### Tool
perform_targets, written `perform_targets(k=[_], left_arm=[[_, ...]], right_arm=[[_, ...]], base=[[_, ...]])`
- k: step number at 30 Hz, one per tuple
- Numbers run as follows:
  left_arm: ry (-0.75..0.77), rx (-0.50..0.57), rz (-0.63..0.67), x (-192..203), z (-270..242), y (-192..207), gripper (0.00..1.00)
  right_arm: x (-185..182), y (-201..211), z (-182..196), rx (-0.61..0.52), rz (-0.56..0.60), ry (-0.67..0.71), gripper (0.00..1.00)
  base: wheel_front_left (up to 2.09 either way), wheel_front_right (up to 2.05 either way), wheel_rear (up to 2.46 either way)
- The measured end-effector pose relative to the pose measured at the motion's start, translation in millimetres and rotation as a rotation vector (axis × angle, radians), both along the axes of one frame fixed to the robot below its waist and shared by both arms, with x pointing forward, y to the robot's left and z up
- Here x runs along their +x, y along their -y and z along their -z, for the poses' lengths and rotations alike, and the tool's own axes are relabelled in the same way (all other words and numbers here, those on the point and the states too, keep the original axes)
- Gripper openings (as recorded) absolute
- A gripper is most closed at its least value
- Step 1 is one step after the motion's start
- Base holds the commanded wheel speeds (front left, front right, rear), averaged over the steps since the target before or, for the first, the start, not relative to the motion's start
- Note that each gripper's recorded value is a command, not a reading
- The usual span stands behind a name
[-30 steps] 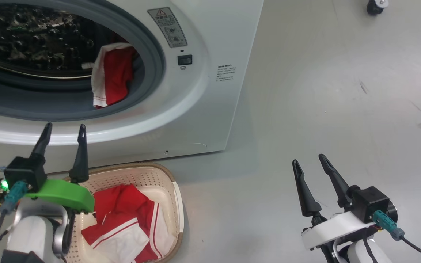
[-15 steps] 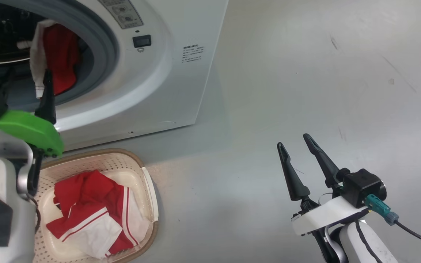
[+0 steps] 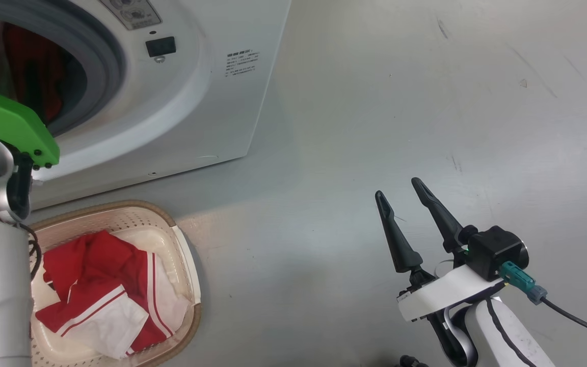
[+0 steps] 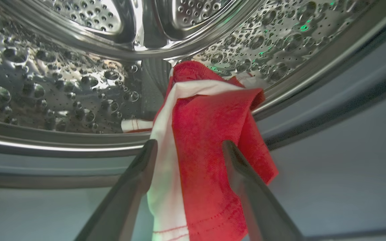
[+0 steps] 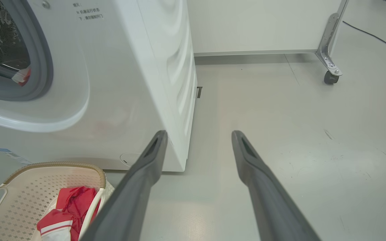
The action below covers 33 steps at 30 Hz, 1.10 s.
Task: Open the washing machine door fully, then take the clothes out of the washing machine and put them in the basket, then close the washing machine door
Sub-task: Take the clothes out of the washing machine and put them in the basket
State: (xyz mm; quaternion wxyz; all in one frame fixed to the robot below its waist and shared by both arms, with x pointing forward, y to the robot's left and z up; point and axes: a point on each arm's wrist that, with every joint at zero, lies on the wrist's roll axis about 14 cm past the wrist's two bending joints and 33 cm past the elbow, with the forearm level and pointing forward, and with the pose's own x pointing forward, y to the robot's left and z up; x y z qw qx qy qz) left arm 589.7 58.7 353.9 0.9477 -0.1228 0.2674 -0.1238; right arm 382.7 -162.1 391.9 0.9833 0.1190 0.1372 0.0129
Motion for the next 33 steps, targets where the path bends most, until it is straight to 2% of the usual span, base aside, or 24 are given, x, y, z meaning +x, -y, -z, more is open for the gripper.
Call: perform_targets(k=[9, 15, 28, 29, 30, 31, 33], left_arm=[[-0.067, 0.034, -0.025, 12, 12, -3, 1.0], [-0.111, 0.096, 0.032, 9, 24, 6, 1.0], [-0.107, 0.089, 0.095, 19, 19, 25, 1.0], [-0.107, 0.089, 0.095, 19, 19, 25, 0.77], [-0.102, 0.087, 0.102, 19, 19, 27, 0.43], [-0.102, 0.088, 0.107, 19, 19, 28, 0.0], [-0.096, 0.09, 0.121, 18, 19, 31, 0.0]], right_arm=[[3, -1, 0, 0.005, 0.001, 0.001, 1.0], [6, -2, -2, 0.011, -0.003, 0.007, 1.0], [11, -3, -4, 0.01, 0.003, 0.016, 1.0], [11, -3, -4, 0.01, 0.003, 0.016, 1.0], [11, -3, -4, 0.01, 0.002, 0.017, 1.0], [11, -3, -4, 0.01, 0.002, 0.017, 1.0], [12, -3, -4, 0.01, 0.002, 0.017, 1.0]], base=[[0.0, 0.0, 0.0], [0.0, 0.0, 0.0], [0.0, 0.0, 0.0], [0.0, 0.0, 0.0], [0.0, 0.0, 0.0], [0.0, 0.0, 0.0], [0.0, 0.0, 0.0]])
